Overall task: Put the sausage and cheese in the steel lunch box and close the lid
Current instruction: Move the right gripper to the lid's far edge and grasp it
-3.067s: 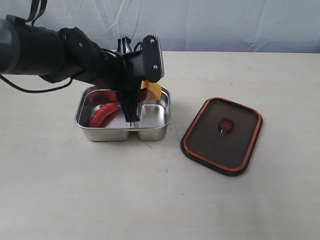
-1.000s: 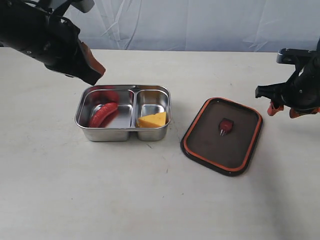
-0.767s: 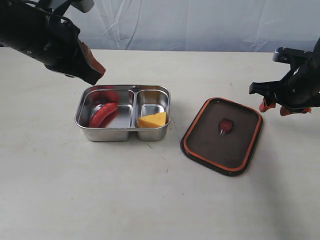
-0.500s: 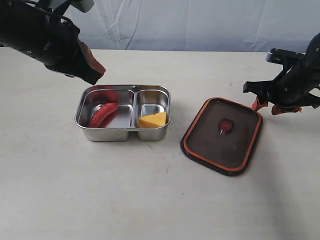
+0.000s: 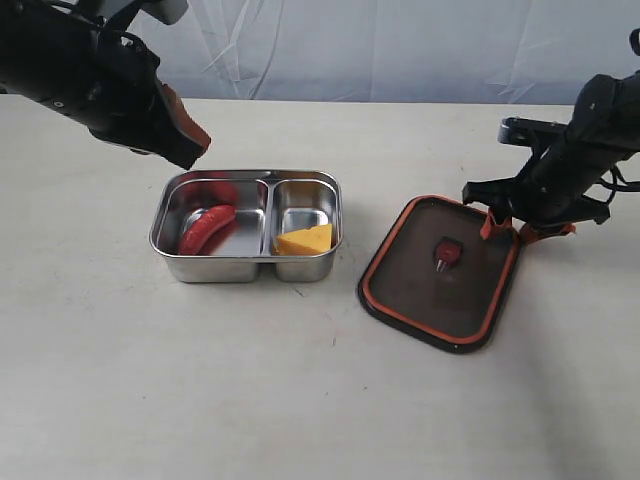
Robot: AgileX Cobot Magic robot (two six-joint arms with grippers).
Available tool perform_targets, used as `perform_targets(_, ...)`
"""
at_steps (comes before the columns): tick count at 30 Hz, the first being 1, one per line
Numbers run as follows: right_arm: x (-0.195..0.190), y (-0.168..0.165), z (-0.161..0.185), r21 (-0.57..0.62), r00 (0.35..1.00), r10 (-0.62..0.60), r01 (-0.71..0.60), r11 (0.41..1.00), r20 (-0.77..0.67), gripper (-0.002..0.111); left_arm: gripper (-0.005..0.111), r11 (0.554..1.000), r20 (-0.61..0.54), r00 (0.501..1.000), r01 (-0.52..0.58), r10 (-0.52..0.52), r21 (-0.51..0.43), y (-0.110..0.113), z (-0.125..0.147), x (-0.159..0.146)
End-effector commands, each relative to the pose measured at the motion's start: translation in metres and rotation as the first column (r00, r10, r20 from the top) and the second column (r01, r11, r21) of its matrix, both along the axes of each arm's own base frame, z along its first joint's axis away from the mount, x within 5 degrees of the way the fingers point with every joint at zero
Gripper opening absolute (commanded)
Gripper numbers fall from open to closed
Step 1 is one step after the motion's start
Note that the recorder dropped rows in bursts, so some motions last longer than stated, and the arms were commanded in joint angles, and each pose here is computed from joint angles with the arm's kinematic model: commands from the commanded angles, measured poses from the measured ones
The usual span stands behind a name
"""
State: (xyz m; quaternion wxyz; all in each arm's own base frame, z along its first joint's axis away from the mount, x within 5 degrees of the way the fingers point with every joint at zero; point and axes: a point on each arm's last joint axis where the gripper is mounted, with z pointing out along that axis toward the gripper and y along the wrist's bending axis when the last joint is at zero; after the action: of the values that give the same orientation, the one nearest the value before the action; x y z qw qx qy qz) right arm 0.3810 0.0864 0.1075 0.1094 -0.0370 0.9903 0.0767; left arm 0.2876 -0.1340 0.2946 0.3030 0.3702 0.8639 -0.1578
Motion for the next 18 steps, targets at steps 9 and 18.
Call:
perform_targets(9,-0.001,0.002,-0.003,-0.006,1.000,0.019,-0.019,1.000,-0.025,-0.001,0.000,1.000,-0.006,1.000,-0.006,0.006,-0.020,0.000,0.003,-0.002)
perform_targets(18,-0.007,-0.004,0.016,-0.076,0.992,0.119,-0.122,0.990,-0.038,-0.001,0.001,0.983,-0.149,0.989,-0.023,-0.004,-0.180,-0.011,0.007,-0.011)
